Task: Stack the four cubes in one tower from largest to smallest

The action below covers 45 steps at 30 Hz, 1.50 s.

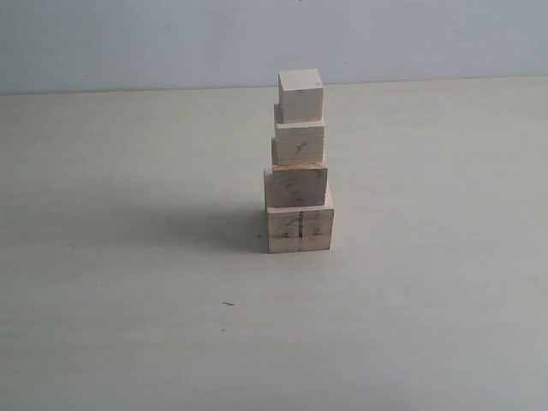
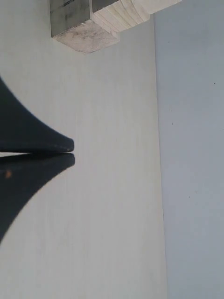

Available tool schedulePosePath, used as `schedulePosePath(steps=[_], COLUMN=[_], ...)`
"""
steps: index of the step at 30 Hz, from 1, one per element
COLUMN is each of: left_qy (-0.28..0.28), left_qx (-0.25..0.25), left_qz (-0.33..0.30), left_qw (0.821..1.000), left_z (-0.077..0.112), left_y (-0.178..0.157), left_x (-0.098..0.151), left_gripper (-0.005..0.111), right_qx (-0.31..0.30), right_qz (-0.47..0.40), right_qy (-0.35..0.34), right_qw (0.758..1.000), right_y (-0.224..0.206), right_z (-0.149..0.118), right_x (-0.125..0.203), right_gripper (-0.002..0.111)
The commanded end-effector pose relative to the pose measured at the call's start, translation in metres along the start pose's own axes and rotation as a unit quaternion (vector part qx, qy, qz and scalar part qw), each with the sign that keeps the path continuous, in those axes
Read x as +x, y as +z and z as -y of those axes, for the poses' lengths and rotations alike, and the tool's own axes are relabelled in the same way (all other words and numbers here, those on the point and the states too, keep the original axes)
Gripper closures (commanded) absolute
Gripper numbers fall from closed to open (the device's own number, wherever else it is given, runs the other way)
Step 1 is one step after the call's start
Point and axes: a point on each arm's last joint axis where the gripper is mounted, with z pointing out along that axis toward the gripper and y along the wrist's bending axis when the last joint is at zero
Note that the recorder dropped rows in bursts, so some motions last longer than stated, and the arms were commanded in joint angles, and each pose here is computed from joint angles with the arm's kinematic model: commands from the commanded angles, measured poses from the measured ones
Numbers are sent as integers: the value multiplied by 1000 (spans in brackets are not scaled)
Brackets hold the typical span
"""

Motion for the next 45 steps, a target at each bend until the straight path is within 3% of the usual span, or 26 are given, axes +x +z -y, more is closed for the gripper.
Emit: schedulePosePath(steps=[1,6,8,9,12,13,18,45], left_qy=[2,48,140,152,309,382,395,377], left_qx=[4,-47,-66,-61,-39,-22,-10,-10], left_qz=[3,-30,-47,-42,-18,-11,-71,-74], left_qw=[1000,997,987,986,950,924,916,923], left_z=[1,-9,-13,-12,-8,-5,-8,-8], left_y=[0,-1,-2,-1,-1,-2,-5,-4], left_x=[-1,5,7,6,1,1,13,13], left_gripper=[107,107,107,107,107,107,107,107], right_qx=[3,3,3,3,3,3,3,3], right_qz=[4,4,4,4,4,4,4,4], right_qy=[-6,-6,-6,-6,-6,-6,-6,-5], right_qw=[1000,1000,1000,1000,1000,1000,1000,1000], right_y=[0,0,0,0,0,0,0,0], right_z=[0,0,0,0,0,0,0,0], right_x=[0,0,0,0,0,0,0,0], right_gripper=[108,108,108,108,108,108,108,108])
